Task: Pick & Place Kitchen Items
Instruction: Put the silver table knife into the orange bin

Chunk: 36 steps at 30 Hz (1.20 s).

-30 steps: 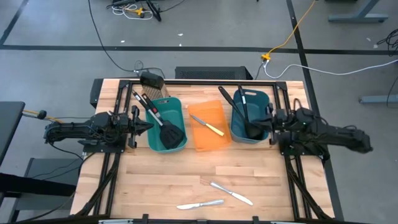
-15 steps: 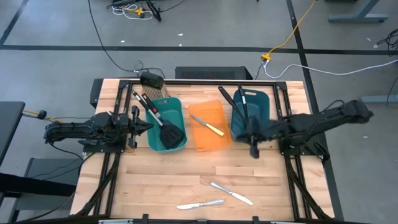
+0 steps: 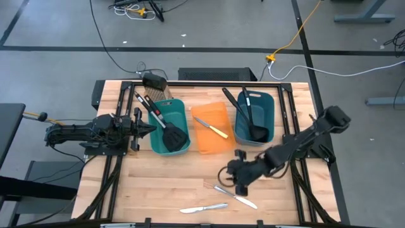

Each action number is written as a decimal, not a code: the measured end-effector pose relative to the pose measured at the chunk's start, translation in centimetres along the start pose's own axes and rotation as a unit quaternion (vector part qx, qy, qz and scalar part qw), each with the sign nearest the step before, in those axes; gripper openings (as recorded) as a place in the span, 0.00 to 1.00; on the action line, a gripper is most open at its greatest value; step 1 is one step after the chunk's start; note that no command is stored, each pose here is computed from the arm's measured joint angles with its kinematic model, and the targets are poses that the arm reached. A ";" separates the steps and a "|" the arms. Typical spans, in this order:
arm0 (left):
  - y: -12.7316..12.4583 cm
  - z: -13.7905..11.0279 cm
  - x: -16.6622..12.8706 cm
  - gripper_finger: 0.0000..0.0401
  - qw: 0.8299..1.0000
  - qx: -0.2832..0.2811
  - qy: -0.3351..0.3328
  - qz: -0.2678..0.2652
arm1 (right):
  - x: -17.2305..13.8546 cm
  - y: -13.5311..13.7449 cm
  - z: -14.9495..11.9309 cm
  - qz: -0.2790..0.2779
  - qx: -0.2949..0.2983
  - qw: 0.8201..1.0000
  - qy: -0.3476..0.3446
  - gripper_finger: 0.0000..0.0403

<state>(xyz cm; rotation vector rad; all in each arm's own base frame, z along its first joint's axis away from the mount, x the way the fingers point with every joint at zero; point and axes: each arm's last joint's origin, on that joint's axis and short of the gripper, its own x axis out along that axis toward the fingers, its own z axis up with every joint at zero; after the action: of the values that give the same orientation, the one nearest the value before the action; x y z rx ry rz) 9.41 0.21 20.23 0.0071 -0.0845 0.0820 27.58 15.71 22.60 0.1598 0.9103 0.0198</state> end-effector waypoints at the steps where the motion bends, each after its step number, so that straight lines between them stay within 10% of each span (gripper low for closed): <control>1: 0.0 0.0 0.0 0.04 1.000 0.000 0.000 0.000 | 0.5 0.3 -0.4 -0.006 0.012 1.000 0.009 0.36; 10: 0.0 0.0 0.0 0.04 1.000 -0.013 -0.001 0.000 | 5.4 2.2 -3.3 -0.005 0.093 0.992 0.087 0.45; 36: 0.0 0.0 0.0 0.04 1.000 -0.013 0.000 0.000 | 9.8 5.2 -5.5 -0.069 0.096 0.988 0.103 0.47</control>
<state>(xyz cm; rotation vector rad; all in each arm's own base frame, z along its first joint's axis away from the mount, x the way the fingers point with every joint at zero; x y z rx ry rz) 9.41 0.21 20.24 -0.0193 -0.0862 0.0809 29.54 22.35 12.40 0.2770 1.1282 -0.1823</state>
